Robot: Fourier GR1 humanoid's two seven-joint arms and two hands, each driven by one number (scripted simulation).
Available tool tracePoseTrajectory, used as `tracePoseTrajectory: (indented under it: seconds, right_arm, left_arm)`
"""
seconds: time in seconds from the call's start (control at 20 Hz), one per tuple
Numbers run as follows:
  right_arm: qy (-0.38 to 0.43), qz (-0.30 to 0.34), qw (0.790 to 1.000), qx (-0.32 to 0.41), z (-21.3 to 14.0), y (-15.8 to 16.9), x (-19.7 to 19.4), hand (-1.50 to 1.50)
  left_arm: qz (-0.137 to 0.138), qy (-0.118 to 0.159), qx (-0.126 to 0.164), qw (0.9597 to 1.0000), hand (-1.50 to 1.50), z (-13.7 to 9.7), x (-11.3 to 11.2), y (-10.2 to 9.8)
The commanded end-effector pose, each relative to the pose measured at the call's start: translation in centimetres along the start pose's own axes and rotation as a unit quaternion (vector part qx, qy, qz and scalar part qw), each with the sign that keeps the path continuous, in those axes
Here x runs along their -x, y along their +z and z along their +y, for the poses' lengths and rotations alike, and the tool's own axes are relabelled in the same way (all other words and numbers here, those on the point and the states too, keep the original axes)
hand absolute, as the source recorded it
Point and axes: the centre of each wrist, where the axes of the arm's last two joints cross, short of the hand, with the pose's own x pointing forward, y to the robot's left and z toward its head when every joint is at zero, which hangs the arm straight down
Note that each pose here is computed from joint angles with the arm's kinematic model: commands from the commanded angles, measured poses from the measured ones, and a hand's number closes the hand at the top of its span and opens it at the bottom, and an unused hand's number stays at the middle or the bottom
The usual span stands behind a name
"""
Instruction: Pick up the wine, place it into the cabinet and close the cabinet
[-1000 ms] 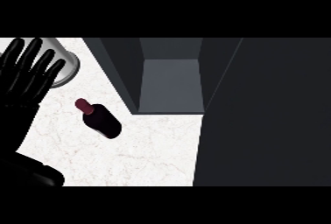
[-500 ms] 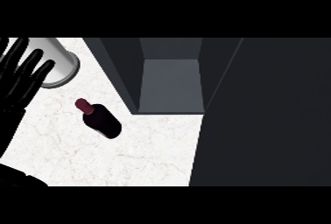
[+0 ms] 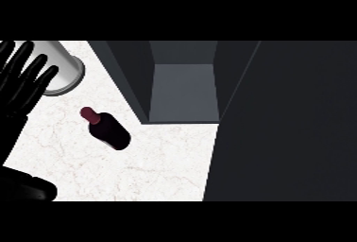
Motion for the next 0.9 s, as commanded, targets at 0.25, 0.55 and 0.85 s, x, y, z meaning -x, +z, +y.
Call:
tracePoseTrajectory:
  seconds: [0.25, 0.55, 0.85]
  right_arm:
    - [0.023, -0.038, 0.998, 0.035, 0.6, 3.4, -3.1, -1.50]
    - [0.027, -0.038, 0.999, 0.020, 0.8, 2.8, -3.7, -1.50]
    - [0.025, -0.045, 0.998, 0.025, 0.3, 2.7, -4.0, -1.50]
  left_arm:
    - [0.019, -0.013, -0.020, 0.9995, -1.50, 2.2, 2.9, 0.3]
    - [0.026, -0.008, -0.010, 0.9996, -1.50, 1.4, 5.9, -1.3]
    - [0.037, -0.019, -0.030, 0.9987, -1.50, 3.9, 9.8, -0.9]
